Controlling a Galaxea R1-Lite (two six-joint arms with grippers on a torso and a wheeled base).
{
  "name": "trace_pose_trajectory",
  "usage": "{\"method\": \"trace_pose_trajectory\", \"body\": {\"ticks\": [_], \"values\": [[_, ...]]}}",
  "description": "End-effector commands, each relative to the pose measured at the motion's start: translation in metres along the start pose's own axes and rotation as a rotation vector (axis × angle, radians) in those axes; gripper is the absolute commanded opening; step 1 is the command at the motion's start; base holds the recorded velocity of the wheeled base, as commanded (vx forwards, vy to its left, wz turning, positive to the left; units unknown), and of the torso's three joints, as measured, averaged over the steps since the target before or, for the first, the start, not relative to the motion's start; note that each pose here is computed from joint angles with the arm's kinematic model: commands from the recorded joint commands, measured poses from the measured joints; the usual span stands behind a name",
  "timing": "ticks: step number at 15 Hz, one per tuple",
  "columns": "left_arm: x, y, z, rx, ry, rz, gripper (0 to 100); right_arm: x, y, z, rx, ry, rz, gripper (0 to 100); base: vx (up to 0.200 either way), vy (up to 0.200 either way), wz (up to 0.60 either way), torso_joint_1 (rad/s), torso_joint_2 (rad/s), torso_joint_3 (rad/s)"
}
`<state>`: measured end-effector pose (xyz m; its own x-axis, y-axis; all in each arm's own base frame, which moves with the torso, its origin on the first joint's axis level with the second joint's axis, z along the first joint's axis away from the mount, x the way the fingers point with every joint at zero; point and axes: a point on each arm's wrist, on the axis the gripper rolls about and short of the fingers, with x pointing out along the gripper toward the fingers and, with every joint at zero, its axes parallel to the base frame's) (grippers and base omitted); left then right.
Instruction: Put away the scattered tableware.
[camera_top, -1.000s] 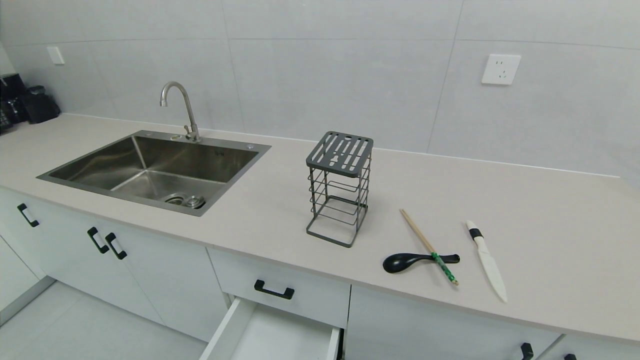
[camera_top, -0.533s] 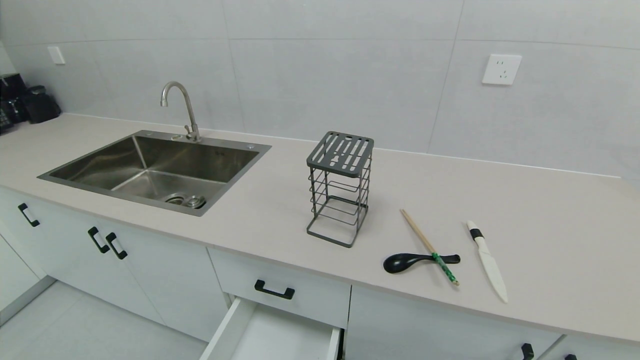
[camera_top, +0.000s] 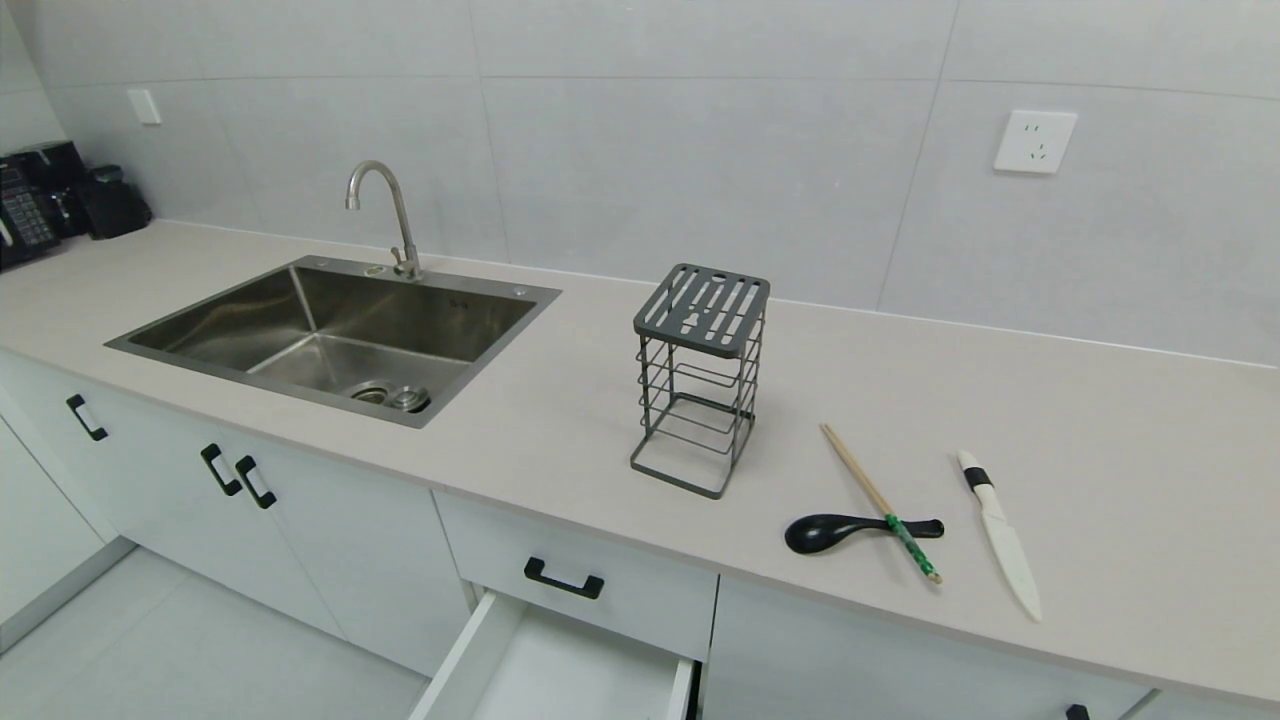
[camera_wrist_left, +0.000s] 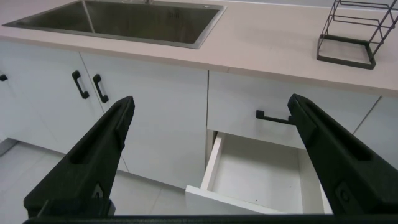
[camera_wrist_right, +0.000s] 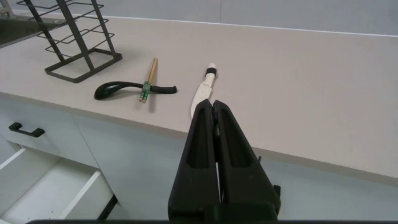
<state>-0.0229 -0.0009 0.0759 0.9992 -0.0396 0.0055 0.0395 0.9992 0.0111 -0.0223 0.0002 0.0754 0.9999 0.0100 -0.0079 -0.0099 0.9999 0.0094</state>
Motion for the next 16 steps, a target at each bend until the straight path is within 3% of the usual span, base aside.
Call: {"method": "trace_pose_trajectory", "body": {"ticks": [1, 2, 9, 11, 12, 16], "values": [[0.0, 0.0, 0.0, 0.0, 0.001, 0.0, 100, 0.0, 0.0, 0.0, 0.001, 0.001, 0.001, 0, 0.0, 0.0, 0.0, 0.0, 0.0, 0.0], [0.0, 0.0, 0.0, 0.0, 0.001, 0.0, 100, 0.0, 0.0, 0.0, 0.001, 0.001, 0.001, 100, 0.0, 0.0, 0.0, 0.0, 0.0, 0.0], [0.0, 0.0, 0.0, 0.0, 0.001, 0.0, 100, 0.0, 0.0, 0.002, 0.0, -0.014, 0.007, 100, 0.0, 0.0, 0.0, 0.0, 0.0, 0.0], [0.0, 0.0, 0.0, 0.0, 0.001, 0.0, 100, -0.002, 0.001, 0.017, 0.002, -0.164, 0.029, 100, 0.0, 0.0, 0.0, 0.0, 0.0, 0.0], [0.0, 0.0, 0.0, 0.0, 0.001, 0.0, 100, -0.004, 0.003, 0.026, -0.009, -0.194, 0.093, 100, 0.0, 0.0, 0.0, 0.0, 0.0, 0.0], [0.0, 0.0, 0.0, 0.0, 0.001, 0.0, 100, 0.004, 0.007, 0.072, -0.007, 0.015, 0.329, 100, 0.0, 0.0, 0.0, 0.0, 0.0, 0.0]]}}
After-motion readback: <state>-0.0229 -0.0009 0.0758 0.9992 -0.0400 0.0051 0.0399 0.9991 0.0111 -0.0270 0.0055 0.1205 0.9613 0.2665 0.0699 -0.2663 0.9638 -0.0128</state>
